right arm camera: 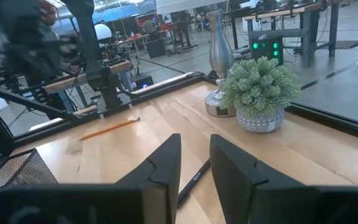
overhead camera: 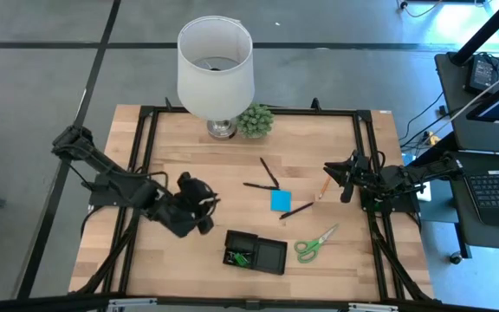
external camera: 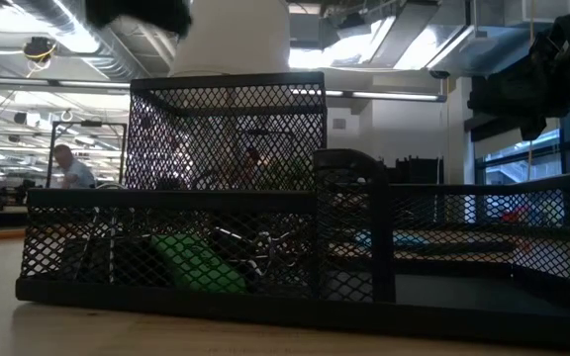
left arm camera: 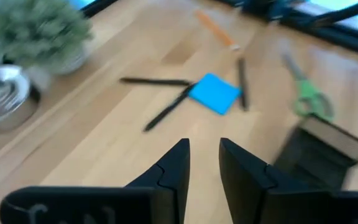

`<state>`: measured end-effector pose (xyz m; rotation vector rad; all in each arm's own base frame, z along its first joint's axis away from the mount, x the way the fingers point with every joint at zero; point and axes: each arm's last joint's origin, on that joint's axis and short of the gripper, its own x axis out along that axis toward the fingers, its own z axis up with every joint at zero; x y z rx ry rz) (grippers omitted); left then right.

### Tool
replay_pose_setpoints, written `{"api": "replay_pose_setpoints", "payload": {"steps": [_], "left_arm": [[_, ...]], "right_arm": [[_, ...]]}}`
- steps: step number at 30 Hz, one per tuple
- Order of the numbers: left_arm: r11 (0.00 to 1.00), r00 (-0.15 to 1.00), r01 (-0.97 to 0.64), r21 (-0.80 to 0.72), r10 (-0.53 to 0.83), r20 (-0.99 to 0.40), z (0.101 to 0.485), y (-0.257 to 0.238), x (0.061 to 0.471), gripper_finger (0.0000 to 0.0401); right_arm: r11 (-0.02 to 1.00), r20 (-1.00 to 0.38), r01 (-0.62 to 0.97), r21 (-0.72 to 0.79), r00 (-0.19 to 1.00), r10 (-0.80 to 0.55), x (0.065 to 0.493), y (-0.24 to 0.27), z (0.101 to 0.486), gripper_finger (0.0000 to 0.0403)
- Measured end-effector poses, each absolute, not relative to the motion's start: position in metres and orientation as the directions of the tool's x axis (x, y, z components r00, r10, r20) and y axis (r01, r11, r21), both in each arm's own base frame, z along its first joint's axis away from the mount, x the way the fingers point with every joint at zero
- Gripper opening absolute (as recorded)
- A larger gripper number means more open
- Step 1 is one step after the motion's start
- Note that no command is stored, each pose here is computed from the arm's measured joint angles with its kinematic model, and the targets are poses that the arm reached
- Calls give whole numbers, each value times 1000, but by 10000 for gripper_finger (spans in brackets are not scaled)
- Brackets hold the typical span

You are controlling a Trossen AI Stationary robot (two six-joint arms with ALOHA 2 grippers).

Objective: Pick and place office supplies into organizer
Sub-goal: Put the center black pen into the desk organizer

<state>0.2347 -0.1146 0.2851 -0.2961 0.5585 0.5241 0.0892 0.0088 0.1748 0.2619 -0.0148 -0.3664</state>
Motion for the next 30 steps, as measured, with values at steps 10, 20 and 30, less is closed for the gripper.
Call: {"api": "replay_pose_setpoints", "payload": {"steps": [10,20,30], "left_arm": [[729,677,-631,-266,350,-647,211,-88,234,65],[696,729,-601,-394,274,-627,165,-68,227,56],[757,762,-501,-419,156,-629,144,-42,224,51]], "right_arm": [[901,-33,352,255,934,-356,89,9,175,88],[869,-23,339,361,934,-355,89,9,176,88],[857,-2,330,396,933,-359,89,9,178,88]]}}
